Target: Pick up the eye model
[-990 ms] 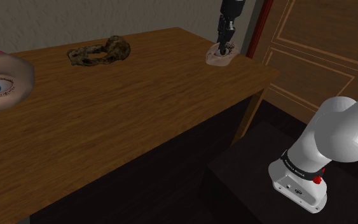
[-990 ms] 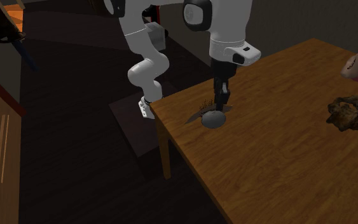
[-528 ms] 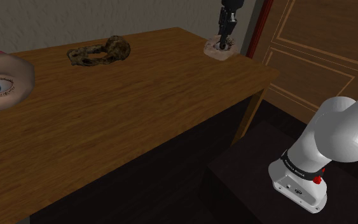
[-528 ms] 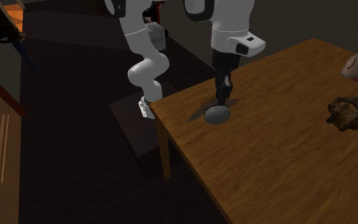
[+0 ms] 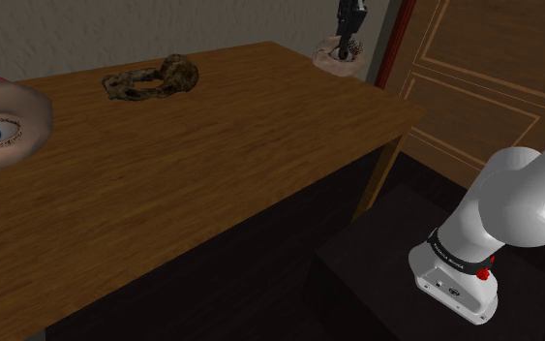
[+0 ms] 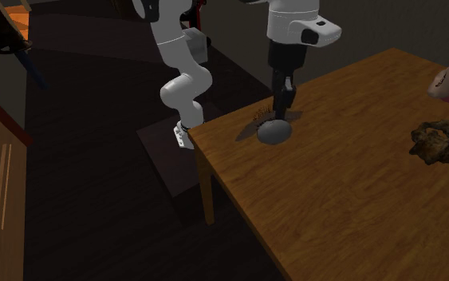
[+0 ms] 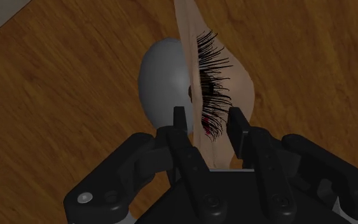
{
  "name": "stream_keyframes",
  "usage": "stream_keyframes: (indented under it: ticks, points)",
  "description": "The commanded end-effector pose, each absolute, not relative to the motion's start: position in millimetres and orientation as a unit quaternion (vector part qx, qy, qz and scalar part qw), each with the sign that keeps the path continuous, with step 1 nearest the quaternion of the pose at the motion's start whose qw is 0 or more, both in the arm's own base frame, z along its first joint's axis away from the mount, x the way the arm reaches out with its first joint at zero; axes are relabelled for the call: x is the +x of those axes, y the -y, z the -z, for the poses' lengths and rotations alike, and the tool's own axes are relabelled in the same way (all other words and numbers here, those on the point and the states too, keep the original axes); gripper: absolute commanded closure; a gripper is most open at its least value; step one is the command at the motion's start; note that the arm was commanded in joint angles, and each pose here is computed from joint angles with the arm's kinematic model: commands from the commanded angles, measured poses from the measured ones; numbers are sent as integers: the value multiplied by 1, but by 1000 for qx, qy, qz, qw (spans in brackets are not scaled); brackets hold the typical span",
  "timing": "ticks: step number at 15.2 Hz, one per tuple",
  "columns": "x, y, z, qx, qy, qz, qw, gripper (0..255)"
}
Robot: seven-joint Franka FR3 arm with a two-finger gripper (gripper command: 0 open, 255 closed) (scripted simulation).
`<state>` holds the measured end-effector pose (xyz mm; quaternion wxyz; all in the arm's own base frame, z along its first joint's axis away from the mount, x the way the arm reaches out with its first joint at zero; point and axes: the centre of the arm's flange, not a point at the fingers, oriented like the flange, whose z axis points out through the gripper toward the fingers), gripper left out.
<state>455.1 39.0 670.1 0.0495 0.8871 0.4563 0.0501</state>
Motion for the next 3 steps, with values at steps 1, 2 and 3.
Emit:
stream_keyframes:
  ticks: [1,2,3]
  points:
    - [456,-39,-680,887,-456,-50,50,255]
    - [456,-39,-681,887,-456,-50,50,255]
    - [456,-39,-681,887,-456,-50,50,255]
